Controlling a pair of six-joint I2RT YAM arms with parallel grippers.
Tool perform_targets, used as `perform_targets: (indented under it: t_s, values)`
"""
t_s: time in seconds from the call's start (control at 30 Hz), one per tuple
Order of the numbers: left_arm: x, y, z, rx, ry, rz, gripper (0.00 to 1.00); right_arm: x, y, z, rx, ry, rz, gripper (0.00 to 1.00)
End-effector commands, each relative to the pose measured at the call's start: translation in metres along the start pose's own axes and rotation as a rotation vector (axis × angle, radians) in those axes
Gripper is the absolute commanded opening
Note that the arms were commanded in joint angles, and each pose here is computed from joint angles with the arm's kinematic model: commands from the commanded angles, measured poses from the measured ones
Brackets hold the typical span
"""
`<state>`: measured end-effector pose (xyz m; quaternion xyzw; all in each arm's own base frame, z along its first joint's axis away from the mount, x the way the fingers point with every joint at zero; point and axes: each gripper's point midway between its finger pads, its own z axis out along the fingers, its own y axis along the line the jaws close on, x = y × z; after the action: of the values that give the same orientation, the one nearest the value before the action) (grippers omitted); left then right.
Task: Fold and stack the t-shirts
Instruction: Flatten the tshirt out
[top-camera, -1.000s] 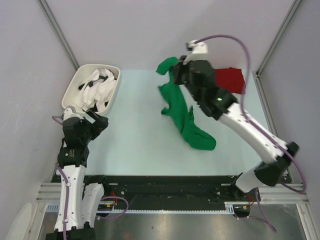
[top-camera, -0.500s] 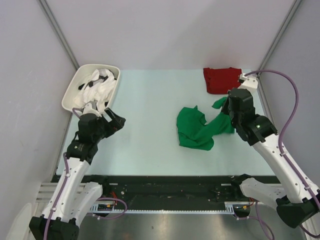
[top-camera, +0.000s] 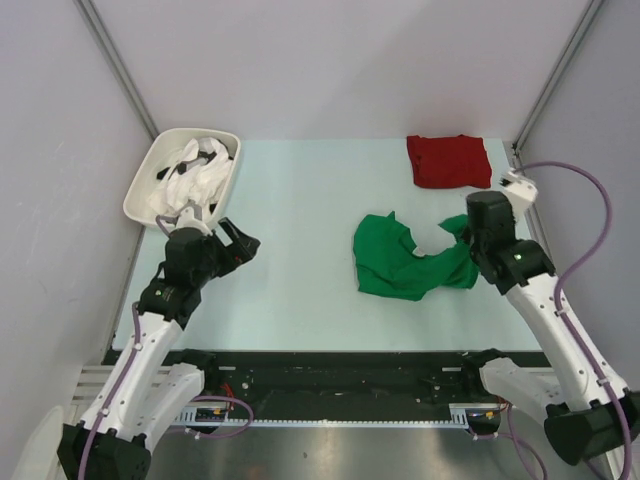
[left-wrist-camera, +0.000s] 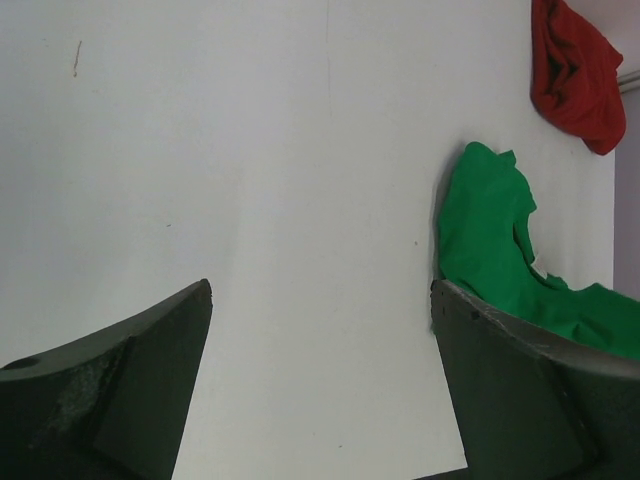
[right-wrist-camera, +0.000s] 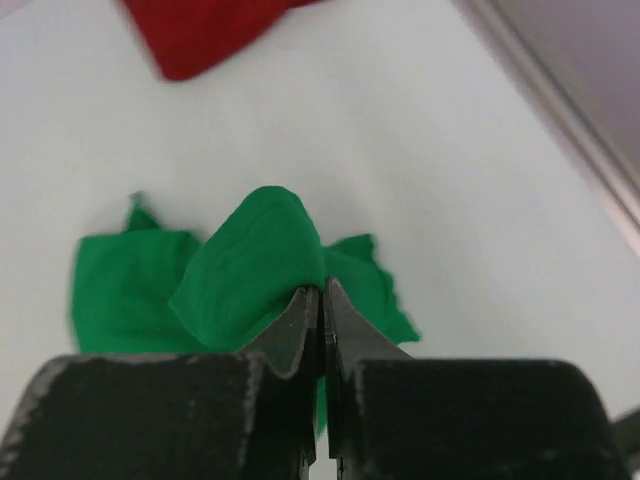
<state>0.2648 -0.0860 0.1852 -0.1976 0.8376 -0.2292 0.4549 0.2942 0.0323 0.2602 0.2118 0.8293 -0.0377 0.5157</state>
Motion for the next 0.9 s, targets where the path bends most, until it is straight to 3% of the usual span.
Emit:
perform_targets:
  t_s: [0.0,0.1,0.23,0.27,0.3,0.37,0.43,0.47,0.53,0.63,0.77,0.87]
  values:
    - [-0.003,-0.014,0.004,0.047,-0.013,0.0,0.95,-0.013,-0.095,-0.004,0.242,-0.093,0.225,0.0]
    - [-0.003,-0.02,0.006,0.064,-0.009,0.004,0.95,-0.011,-0.11,-0.017,0.265,-0.115,0.286,0.0]
    - [0.006,-0.03,0.01,0.089,0.016,0.008,0.95,0.047,-0.112,0.001,0.296,0.042,0.295,0.0]
    - [0.008,-0.031,0.012,0.092,0.018,0.011,0.95,0.061,-0.11,0.006,0.292,0.092,0.293,0.24]
    - [0.011,-0.032,0.013,0.09,0.025,0.013,0.95,0.072,-0.11,0.01,0.303,0.131,0.285,0.39]
    - [0.019,-0.034,0.016,0.095,0.043,0.026,0.95,0.079,-0.101,0.012,0.267,0.165,0.288,0.61]
    - [0.024,-0.034,0.018,0.095,0.057,0.031,0.95,0.065,-0.085,0.01,0.175,0.121,0.314,0.73]
    - [0.026,-0.035,0.019,0.097,0.059,0.033,0.95,0.057,-0.068,0.005,0.092,0.106,0.322,0.99]
    - [0.029,-0.037,0.019,0.103,0.069,0.036,0.95,0.03,-0.042,-0.004,-0.045,0.015,0.347,1.0]
    - [0.03,-0.041,0.022,0.108,0.077,0.044,0.95,0.014,0.003,-0.001,-0.197,-0.018,0.287,1.0]
    - [0.031,-0.043,0.032,0.093,0.097,0.057,0.95,0.054,0.064,0.05,-0.308,0.207,0.185,1.0]
    - [0.029,-0.046,0.038,0.085,0.106,0.06,0.95,0.059,0.093,0.073,-0.369,0.226,0.181,1.0]
